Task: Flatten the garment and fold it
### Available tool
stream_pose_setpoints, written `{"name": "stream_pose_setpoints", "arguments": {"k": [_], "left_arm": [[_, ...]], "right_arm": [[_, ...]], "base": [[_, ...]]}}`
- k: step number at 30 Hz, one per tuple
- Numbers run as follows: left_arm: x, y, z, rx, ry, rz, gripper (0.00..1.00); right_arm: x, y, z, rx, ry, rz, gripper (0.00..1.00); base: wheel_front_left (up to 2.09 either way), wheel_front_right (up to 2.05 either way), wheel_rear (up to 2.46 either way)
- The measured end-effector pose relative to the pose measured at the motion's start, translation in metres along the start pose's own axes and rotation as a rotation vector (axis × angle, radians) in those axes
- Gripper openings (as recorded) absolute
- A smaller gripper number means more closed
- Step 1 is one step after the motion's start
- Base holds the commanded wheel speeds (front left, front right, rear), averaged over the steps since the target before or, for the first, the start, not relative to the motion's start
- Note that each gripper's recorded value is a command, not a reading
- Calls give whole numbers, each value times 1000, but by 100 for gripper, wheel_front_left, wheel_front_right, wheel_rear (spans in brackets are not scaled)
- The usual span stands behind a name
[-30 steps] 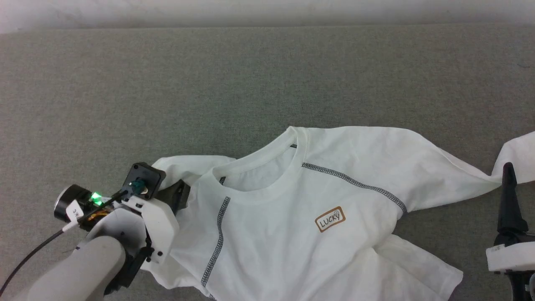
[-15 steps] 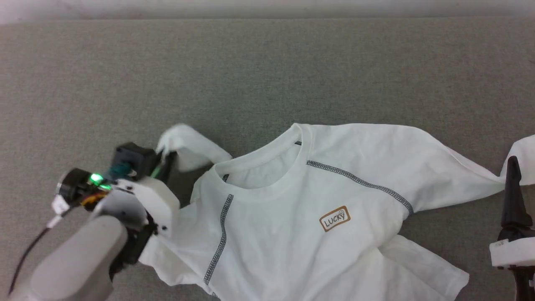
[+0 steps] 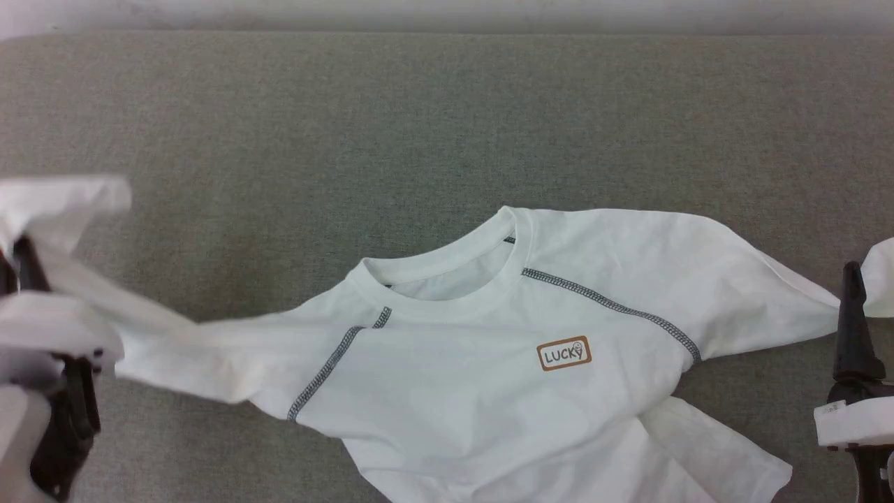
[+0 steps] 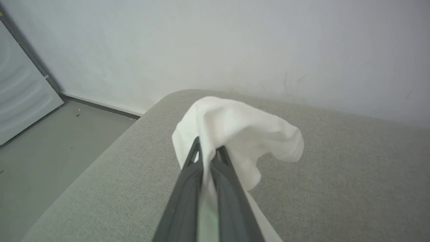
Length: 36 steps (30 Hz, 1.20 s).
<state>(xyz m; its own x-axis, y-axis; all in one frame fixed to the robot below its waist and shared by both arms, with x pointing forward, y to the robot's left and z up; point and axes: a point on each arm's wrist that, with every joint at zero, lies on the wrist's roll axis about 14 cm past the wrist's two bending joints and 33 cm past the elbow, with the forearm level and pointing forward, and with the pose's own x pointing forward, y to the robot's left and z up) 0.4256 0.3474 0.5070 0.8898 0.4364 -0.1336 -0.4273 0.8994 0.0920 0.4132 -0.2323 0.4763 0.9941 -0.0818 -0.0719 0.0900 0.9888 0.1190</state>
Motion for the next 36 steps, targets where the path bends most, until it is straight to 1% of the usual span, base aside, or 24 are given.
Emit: {"name": "stream_pose_setpoints", "arguments": {"k": [2,4,5,6,7,8,11,15,19,24,26,29,31,36], "left_arm": [[-9,17,-28,-5,87,70,0],[-20,27,-52,0,170,111,0],[-25,31,-60,-10,196,129,9],[-29,32,-67,-21,218,141,27],[-32,33,-71,-34,231,146,50],[-35,33,-73,-51,235,153,100],[-38,30,-70,-85,205,148,100],[-36,29,-47,-127,108,137,100],[-36,22,-4,-159,-44,97,100],[-50,-10,61,-161,-286,-48,100],[-60,-21,77,-177,-359,-77,100],[-76,-39,81,-218,-401,-127,100],[-87,-51,75,-240,-394,-166,100],[-112,-73,41,-247,-309,-229,100]], "right_arm": [[-1,-2,-1,-1,3,-5,100],[-1,-4,-1,-2,3,-11,100],[-2,-4,-1,-2,3,-13,100],[-2,-5,-1,-3,2,-14,100],[-1,-5,0,-3,2,-14,100],[-1,-5,0,-3,1,-13,100],[-1,-2,1,-1,-1,-7,100],[-1,1,5,2,-12,4,100],[-3,3,12,4,-30,10,100],[-6,4,19,7,-49,13,100],[-8,3,20,8,-54,11,100],[-13,0,20,12,-55,3,100],[-16,-2,20,12,-59,-4,100],[-21,-6,21,12,-67,-14,100]], "base": [[0,0,0],[0,0,0],[0,0,0],[0,0,0],[0,0,0],[0,0,0],[0,0,0],[0,0,0],[0,0,0],[0,0,0],[0,0,0],[0,0,0],[0,0,0],[0,0,0]]}}
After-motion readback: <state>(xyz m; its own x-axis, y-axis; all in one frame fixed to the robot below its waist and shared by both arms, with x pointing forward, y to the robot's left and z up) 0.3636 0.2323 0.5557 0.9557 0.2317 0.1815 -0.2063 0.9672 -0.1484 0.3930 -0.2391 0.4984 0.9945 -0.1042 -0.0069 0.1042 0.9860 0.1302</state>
